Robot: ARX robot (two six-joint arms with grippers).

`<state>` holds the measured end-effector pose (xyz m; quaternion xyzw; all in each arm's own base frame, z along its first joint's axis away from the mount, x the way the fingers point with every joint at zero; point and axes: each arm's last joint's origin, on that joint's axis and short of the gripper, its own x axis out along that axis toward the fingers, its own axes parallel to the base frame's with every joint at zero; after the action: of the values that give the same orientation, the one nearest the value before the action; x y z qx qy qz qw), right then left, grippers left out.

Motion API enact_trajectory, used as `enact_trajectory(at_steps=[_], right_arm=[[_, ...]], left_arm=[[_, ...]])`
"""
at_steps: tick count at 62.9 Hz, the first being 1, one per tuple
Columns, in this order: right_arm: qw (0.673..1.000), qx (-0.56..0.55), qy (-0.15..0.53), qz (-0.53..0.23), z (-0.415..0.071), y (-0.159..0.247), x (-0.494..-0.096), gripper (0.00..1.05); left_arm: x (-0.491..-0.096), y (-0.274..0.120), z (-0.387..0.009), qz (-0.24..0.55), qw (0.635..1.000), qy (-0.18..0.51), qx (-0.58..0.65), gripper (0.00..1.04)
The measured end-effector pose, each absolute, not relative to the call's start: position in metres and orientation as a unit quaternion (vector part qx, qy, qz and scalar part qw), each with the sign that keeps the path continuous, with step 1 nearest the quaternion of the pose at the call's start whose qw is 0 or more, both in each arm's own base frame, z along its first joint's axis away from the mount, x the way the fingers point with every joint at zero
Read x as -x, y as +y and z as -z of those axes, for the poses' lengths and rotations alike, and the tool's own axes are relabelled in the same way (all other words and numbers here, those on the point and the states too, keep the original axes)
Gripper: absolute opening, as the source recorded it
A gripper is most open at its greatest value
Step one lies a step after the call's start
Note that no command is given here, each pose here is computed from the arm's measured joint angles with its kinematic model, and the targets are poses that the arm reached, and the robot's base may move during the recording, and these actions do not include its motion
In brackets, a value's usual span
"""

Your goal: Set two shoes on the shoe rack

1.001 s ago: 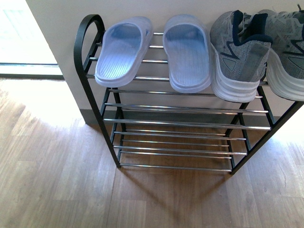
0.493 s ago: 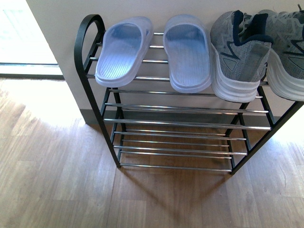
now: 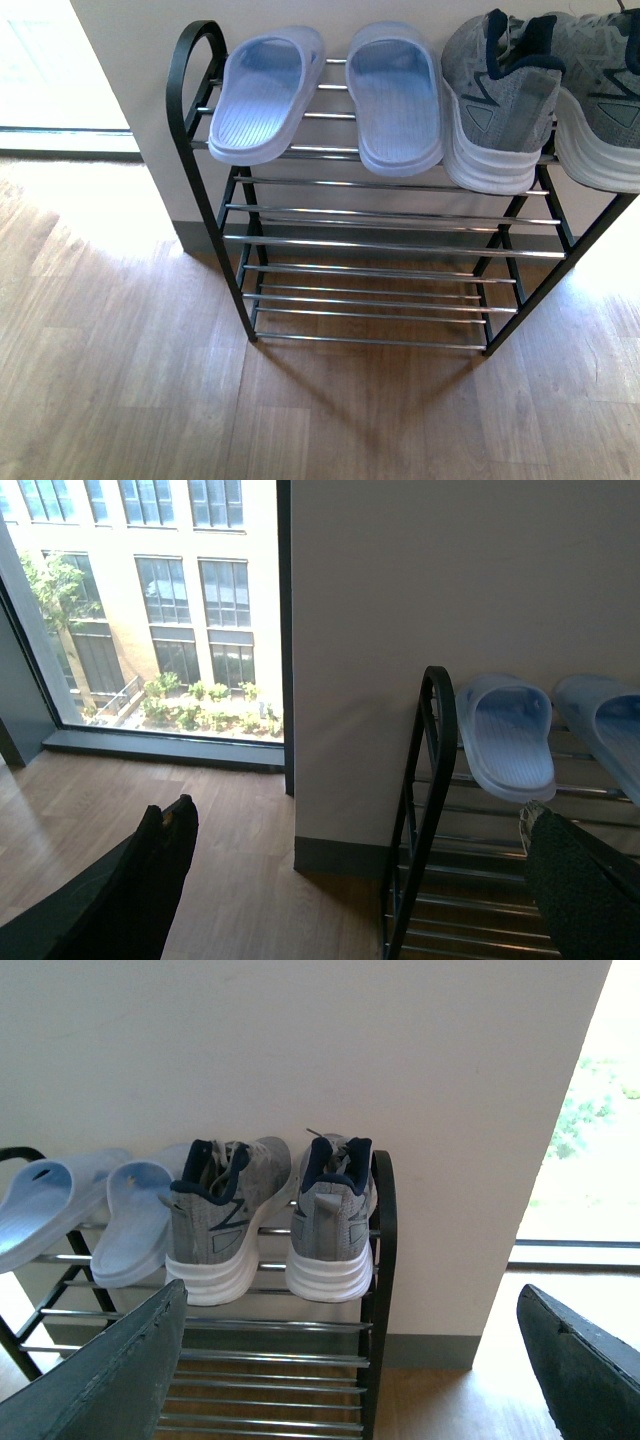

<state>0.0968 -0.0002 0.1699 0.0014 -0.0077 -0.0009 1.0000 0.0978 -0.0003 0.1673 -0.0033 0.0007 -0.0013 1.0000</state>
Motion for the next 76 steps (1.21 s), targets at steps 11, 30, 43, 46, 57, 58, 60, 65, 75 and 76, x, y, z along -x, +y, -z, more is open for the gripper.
enact_trajectory(at_steps=[11, 30, 43, 46, 57, 58, 60, 65, 75, 76], right_arm=[[1.000, -0.001, -0.008, 0.001, -0.1699, -0.0002, -0.0967, 0.96], [1.000, -0.001, -0.008, 0.001, -0.1699, -0.0002, -0.0968, 0.96], [1.000, -0.001, -0.008, 0.001, -0.1699, -0.0002, -0.0967, 0.96], [1.000, -0.001, -0.008, 0.001, -0.1699, -0.0002, -0.0967, 0.96], [1.000, -0.001, -0.008, 0.001, -0.1699, -0.0002, -0.0967, 0.96], [1.000, -0.001, -0.008, 0.001, -0.1699, -0.0002, -0.0968, 0.96], [1.000, -0.001, -0.008, 0.001, -0.1699, -0.0002, -0.0968, 0.96], [1.000, -0.001, -0.008, 0.001, -0.1699, -0.0002, -0.0967, 0.96], [1.000, -0.001, -0.008, 0.001, -0.1699, -0.0002, -0.0968, 0.96], [1.000, -0.001, -0.008, 0.001, -0.1699, -0.0002, -0.0968, 0.96]], left_arm=[[-0.0978, -0.0003, -0.1673, 0.001, 1.000, 0.001, 0.003, 0.95], [-0.0978, -0.0003, -0.1673, 0.001, 1.000, 0.001, 0.003, 0.95], [-0.0978, -0.0003, -0.1673, 0.001, 1.000, 0.001, 0.003, 0.95], [-0.0978, -0.0003, -0.1673, 0.001, 1.000, 0.001, 0.003, 0.95], [-0.0978, -0.0003, -0.1673, 0.001, 1.000, 0.001, 0.003, 0.95], [-0.0978, -0.0003, -0.1673, 0.001, 1.000, 0.001, 0.003, 0.95], [-0.0978, -0.0003, -0.1673, 0.001, 1.000, 0.001, 0.003, 0.95], [-0.0978, -0.0003, -0.1673, 0.001, 1.000, 0.001, 0.003, 0.95], [-0.0978, -0.0003, -0.1673, 0.001, 1.000, 0.001, 0.003, 0.95], [-0.0978, -0.0003, -0.1673, 0.001, 1.000, 0.001, 0.003, 0.95]])
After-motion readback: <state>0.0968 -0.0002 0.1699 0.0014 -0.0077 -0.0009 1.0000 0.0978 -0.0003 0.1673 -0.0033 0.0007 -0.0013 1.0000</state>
